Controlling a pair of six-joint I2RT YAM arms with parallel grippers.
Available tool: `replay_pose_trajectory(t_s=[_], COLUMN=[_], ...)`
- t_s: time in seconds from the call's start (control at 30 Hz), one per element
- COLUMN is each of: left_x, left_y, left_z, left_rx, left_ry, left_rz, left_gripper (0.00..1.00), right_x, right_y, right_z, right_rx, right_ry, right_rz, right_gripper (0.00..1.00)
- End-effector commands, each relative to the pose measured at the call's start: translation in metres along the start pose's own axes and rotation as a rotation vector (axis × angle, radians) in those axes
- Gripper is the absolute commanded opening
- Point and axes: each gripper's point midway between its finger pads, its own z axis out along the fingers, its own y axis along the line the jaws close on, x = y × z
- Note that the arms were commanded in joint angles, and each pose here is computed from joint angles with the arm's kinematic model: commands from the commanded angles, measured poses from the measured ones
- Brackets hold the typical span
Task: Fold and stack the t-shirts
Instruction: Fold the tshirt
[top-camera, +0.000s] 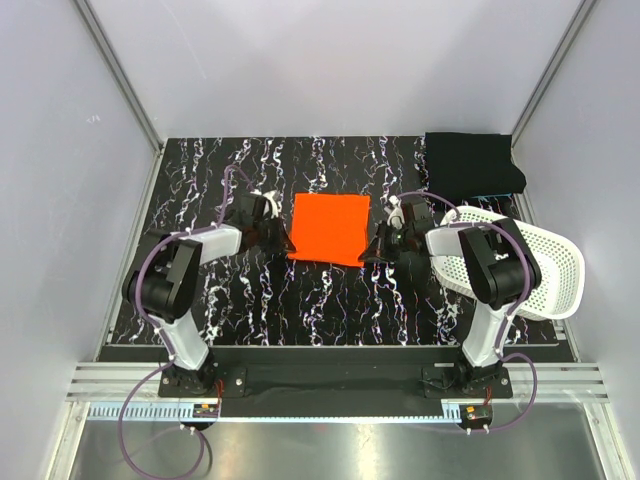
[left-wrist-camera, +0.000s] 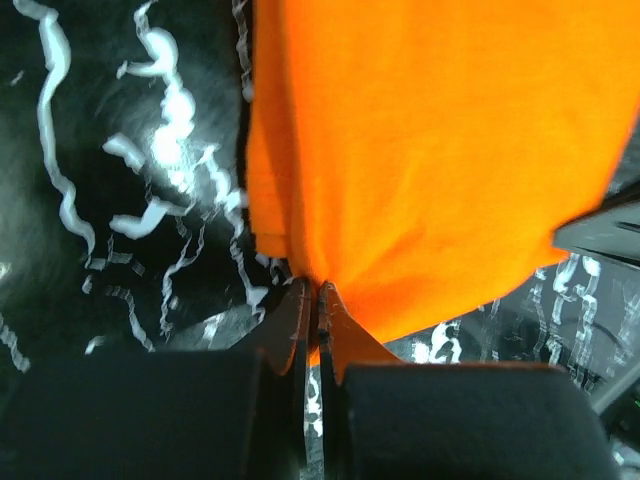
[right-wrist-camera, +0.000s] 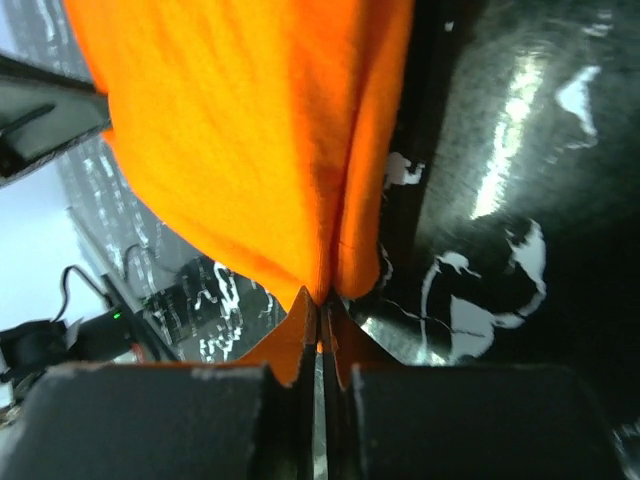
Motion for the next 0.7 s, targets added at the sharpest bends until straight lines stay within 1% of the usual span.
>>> replay_pose_trajectory(t_s=[0.0, 0.07, 0.1, 0.3, 0.4, 0.43, 0.53, 0.57, 0.6, 0.63, 0.67], left_x=[-0.001, 0.001, 0.007, 0.007, 0.009, 0.009, 0.014, 0.015, 0.015, 0.017, 0.016], left_y=[0.003, 0.004, 0.007, 0.021, 0.021, 0.020, 0.007, 0.000, -0.005, -0.012, -0.017], left_z=[-0.015, -0.021, -0.022, -0.031, -0.032, -0.031, -0.027, -0.027, -0.027, -0.028, -0.030], left_rx=[-0.118, -0.157, -0.162, -0.243, -0.246, -0.240, -0.168, -0.146, -0.124, -0.090, -0.075], left_ry=[-0.077, -0.105, -0.101, -0.142, -0.141, -0.137, -0.103, -0.095, -0.089, -0.074, -0.075], left_rz=[0.035, 0.026, 0.016, -0.006, -0.010, -0.012, -0.003, 0.004, 0.007, -0.002, -0.004], left_gripper=[0.00, 0.00, 0.00, 0.00, 0.00, 0.00, 0.00, 0.02, 0.09, 0.18, 0.18], right_x=[-0.002, 0.002, 0.003, 0.008, 0.009, 0.015, 0.019, 0.018, 0.016, 0.016, 0.013], right_y=[-0.011, -0.013, -0.013, -0.016, -0.019, -0.022, -0.013, -0.008, -0.003, 0.004, 0.010], right_z=[-0.012, -0.016, -0.017, -0.021, -0.022, -0.023, -0.024, -0.026, -0.026, -0.027, -0.029], right_rx=[0.112, 0.125, 0.125, 0.144, 0.163, 0.176, 0.131, 0.114, 0.097, 0.068, 0.056], right_ry=[-0.041, -0.045, -0.047, -0.045, -0.052, -0.031, -0.011, -0.012, -0.012, -0.002, -0.011], right_rz=[-0.044, -0.050, -0.051, -0.045, -0.042, -0.024, -0.021, -0.023, -0.028, -0.028, -0.027], right_gripper=[0.00, 0.00, 0.00, 0.00, 0.00, 0.00, 0.00, 0.02, 0.06, 0.12, 0.21])
